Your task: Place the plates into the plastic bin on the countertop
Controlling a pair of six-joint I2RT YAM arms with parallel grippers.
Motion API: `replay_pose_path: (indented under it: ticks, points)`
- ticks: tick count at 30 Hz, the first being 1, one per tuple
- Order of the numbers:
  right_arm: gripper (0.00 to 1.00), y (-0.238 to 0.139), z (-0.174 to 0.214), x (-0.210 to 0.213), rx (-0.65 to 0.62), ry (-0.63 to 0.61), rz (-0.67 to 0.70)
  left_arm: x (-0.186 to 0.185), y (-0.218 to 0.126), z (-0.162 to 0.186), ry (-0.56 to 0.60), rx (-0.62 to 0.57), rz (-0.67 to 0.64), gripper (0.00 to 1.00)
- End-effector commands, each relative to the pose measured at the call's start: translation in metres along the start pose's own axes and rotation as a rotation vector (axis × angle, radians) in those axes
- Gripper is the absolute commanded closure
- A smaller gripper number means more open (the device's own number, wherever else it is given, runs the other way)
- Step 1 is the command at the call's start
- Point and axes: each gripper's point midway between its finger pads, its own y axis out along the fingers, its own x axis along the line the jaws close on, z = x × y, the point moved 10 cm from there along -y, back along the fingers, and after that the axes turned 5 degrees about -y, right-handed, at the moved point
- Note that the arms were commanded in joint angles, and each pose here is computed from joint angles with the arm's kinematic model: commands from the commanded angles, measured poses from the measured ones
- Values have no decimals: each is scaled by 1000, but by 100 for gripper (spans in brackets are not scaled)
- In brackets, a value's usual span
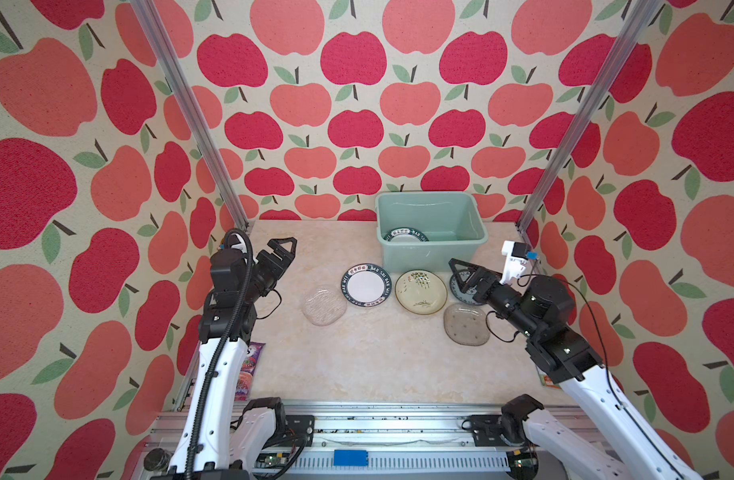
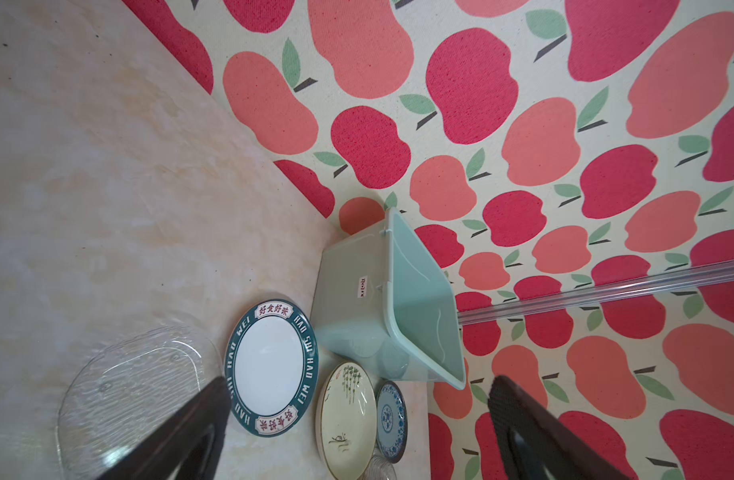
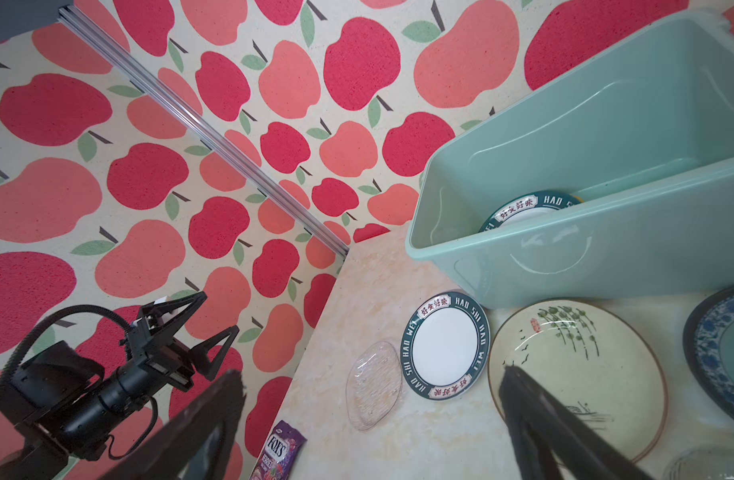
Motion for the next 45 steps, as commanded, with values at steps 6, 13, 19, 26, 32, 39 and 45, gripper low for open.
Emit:
replay_pose_path:
  ticks: [6,13,19,26,32,39,45]
  points:
    - [1,51,63,33,28,166,62,14,41,-9,66,181,-201,1]
    - [1,73,126,54,93,286,48,28,78,-9,162,311,-245,1]
    - [1,79,176,52,98,372,71,39,123,-10,238,419,-222,1]
    - [1,98,217,38,119,454,98,50,178,-3,290,506,-138,1]
    - [1,115,250,23,117,529,108,61,223,9,295,584,-56,1]
    - [1,123,273,0,126,576,121,75,259,40,344,679,-20,1]
    - [1,128,276,-13,125,589,144,88,283,55,341,714,4,1]
